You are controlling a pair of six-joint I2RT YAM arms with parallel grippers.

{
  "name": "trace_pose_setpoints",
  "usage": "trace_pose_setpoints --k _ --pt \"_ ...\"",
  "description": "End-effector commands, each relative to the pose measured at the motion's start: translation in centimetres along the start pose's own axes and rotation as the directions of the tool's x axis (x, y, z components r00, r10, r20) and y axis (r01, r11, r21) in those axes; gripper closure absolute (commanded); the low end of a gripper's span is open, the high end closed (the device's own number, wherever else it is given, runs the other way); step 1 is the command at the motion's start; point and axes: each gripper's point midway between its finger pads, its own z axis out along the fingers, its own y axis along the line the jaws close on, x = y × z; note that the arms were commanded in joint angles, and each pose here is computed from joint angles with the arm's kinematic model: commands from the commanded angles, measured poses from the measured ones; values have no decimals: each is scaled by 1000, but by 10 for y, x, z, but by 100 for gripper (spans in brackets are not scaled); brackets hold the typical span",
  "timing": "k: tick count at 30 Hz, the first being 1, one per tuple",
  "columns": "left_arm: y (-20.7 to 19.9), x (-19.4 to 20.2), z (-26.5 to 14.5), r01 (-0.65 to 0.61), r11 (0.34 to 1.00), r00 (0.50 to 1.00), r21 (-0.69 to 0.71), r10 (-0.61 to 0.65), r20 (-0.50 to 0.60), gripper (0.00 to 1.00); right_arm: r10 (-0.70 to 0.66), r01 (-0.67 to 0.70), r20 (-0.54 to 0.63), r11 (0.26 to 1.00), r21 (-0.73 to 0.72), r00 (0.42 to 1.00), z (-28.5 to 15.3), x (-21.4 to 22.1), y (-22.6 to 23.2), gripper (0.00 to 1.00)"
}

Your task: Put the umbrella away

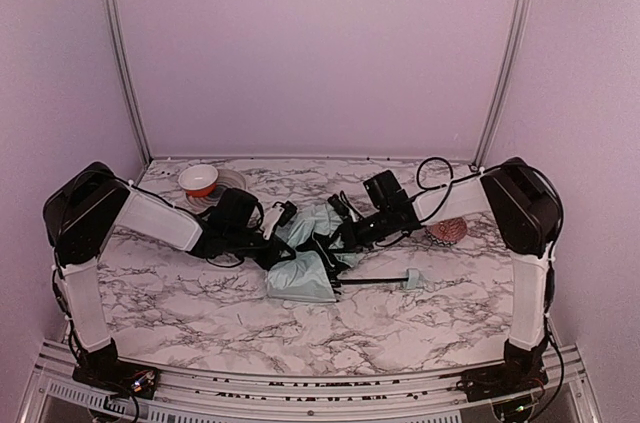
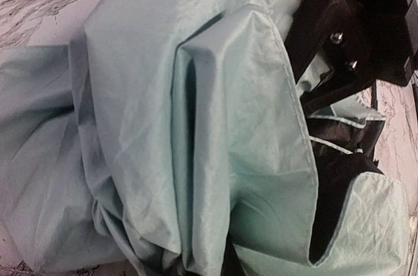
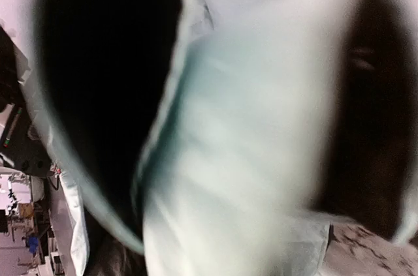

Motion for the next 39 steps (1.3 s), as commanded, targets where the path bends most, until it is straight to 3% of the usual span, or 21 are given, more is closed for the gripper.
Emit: trace_pose_setpoints --k 1,3,5,8,14,15,16,17,18,25,32,39 --pt "14 47 9 66 996 990 -53 -72 -123 100 -159 131 187 979 153 969 -61 -53 15 92" --pt "15 49 10 71 996 989 -56 -78 -128 100 -301 263 179 942 208 937 -70 -50 35 84" --pt "13 51 12 76 996 988 -45 -82 -135 100 -477 424 134 856 295 869 -74 -43 56 77" --pt "11 52 13 79 996 986 -31 -83 -142 100 -684 628 20 681 375 730 -70 -24 84 66" --pt "13 54 14 72 997 984 -37 -77 -159 100 -890 873 -130 387 297 438 -34 31 129 43" --pt "14 54 15 71 997 984 -38 -77 -163 100 -903 892 -147 354 280 404 -27 37 132 33" --pt "14 55 15 71 997 983 -39 -76 -170 100 -912 905 -163 324 276 376 -22 41 135 14" --pt "14 57 15 69 997 981 -41 -76 -180 100 -916 913 -181 301 277 357 -16 42 134 2" --pt "15 58 15 67 997 979 -44 -74 -189 100 -917 919 -206 280 278 342 -11 43 132 1" --pt "15 58 14 49 998 977 -49 -58 -204 100 -868 948 -404 202 245 289 13 53 91 1" --pt "14 55 14 47 998 978 -41 -54 -203 100 -767 962 -591 128 241 251 22 63 37 8" --pt "12 58 15 34 999 971 -25 -39 -234 100 -721 963 -638 185 198 270 31 78 21 28"
